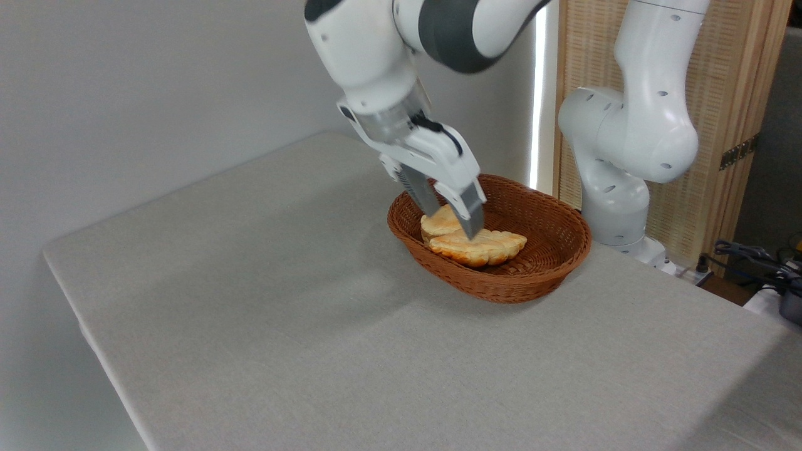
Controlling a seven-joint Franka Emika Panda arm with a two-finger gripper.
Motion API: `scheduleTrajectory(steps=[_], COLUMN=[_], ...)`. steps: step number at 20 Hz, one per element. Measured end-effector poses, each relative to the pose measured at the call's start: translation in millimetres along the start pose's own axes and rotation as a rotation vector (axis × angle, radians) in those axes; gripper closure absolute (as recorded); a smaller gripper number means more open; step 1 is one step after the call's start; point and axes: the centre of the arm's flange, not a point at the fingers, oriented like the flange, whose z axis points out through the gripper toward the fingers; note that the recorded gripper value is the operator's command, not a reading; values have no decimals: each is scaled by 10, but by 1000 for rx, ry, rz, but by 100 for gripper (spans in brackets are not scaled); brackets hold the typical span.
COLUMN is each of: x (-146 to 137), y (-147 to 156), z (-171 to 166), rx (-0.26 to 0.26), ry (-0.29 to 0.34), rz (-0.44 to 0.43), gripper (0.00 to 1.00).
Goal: Put bread into the basket
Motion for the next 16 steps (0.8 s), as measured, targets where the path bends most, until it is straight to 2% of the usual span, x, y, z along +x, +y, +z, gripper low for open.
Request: scheduleTrajectory(steps=[3,6,9,11,16], x=[47,81,207,330,627], y=[10,25,-43,-129,-353], z=[-388,-697,-998,-1099,-1131], rx=[65,108,174,206,245], ry=[97,174,264,302,337], rz=[6,10,10,8,2], gripper=[0,0,0,0,0])
